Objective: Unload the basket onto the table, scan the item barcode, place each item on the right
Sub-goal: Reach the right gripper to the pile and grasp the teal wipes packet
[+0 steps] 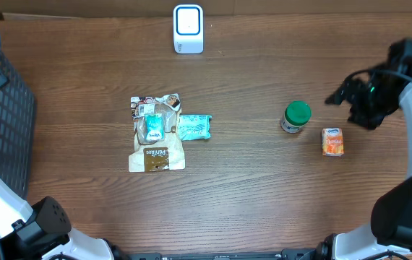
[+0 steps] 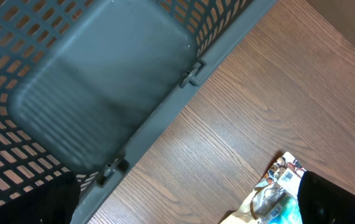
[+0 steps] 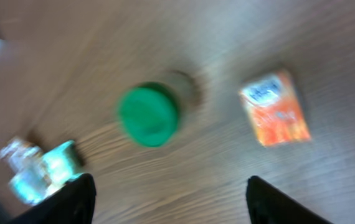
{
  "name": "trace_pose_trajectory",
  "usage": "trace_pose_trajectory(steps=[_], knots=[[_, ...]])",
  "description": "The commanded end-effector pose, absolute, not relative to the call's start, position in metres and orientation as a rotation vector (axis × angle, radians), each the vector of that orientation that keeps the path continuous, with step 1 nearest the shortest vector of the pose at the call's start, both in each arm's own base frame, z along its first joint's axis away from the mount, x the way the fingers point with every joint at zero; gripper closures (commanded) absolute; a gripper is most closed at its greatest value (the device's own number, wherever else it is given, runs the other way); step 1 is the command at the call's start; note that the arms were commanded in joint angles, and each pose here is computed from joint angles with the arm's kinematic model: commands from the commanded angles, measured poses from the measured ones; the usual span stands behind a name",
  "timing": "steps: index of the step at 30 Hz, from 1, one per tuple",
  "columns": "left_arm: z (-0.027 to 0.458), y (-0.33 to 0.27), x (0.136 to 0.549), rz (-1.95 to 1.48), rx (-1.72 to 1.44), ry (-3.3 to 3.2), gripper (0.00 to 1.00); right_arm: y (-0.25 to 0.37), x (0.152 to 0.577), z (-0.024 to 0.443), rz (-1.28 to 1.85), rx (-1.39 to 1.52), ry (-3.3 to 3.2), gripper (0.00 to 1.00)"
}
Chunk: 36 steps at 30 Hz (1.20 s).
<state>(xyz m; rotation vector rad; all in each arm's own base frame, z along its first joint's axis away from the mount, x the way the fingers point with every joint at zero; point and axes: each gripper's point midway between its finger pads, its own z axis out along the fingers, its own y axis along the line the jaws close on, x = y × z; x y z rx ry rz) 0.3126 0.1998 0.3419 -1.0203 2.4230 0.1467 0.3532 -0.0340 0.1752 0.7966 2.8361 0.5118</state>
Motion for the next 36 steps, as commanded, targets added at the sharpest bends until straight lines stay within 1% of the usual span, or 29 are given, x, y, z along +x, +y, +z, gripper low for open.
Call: trace_pose_trajectory(steps=[1,2,3,4,9,14,17,18,24,27,28,32,36], knots=[[0.342,0.198,0.312,0.142,-1.028,2.418,0.0,0.014,0.372,0.223,0.735,0.443,2.754,0.19],[0.342,0.198,0.312,0.142,-1.028,2.417,0.01,0.028,0.375,0.229,0.797,0.39,2.735,0.16],[0.342,0.198,0.312,0.142,-1.028,2.417,0.0,0.043,0.378,0.233,0.849,0.337,2.719,0.09],[0.342,0.198,0.312,0.142,-1.028,2.417,0.0,0.054,0.38,0.234,0.885,0.294,2.71,0.0],[0.342,0.198,0.312,0.142,-1.028,2.417,0.0,0.119,0.389,0.221,0.97,0.065,2.705,0.0],[0.342,0.198,0.312,0.142,-1.028,2.417,0.0,0.181,0.387,0.185,1.03,-0.011,2.781,0.0],[0.342,0.198,0.312,0.142,-1.028,2.418,0.0,0.206,0.386,0.155,1.024,0.038,2.85,0.0],[0.342,0.198,0.312,0.142,-1.028,2.418,0.0,0.217,0.386,0.138,1.016,0.058,2.887,0.0],[0.342,0.198,0.312,0.142,-1.028,2.417,0.0,0.241,0.377,0.087,1.007,0.109,3.014,0.01],[0.342,0.198,0.312,0.142,-1.028,2.417,0.0,0.251,0.369,0.069,1.007,0.098,3.064,0.01],[0.342,0.198,0.312,0.142,-1.028,2.417,0.0,0.255,0.367,0.065,1.005,0.086,3.075,0.02],[0.342,0.198,0.312,0.142,-1.028,2.417,0.0,0.271,0.36,0.054,0.997,0.046,3.096,0.14],[0.342,0.198,0.312,0.142,-1.028,2.417,0.0,0.279,0.358,0.045,0.993,0.094,3.115,0.18]])
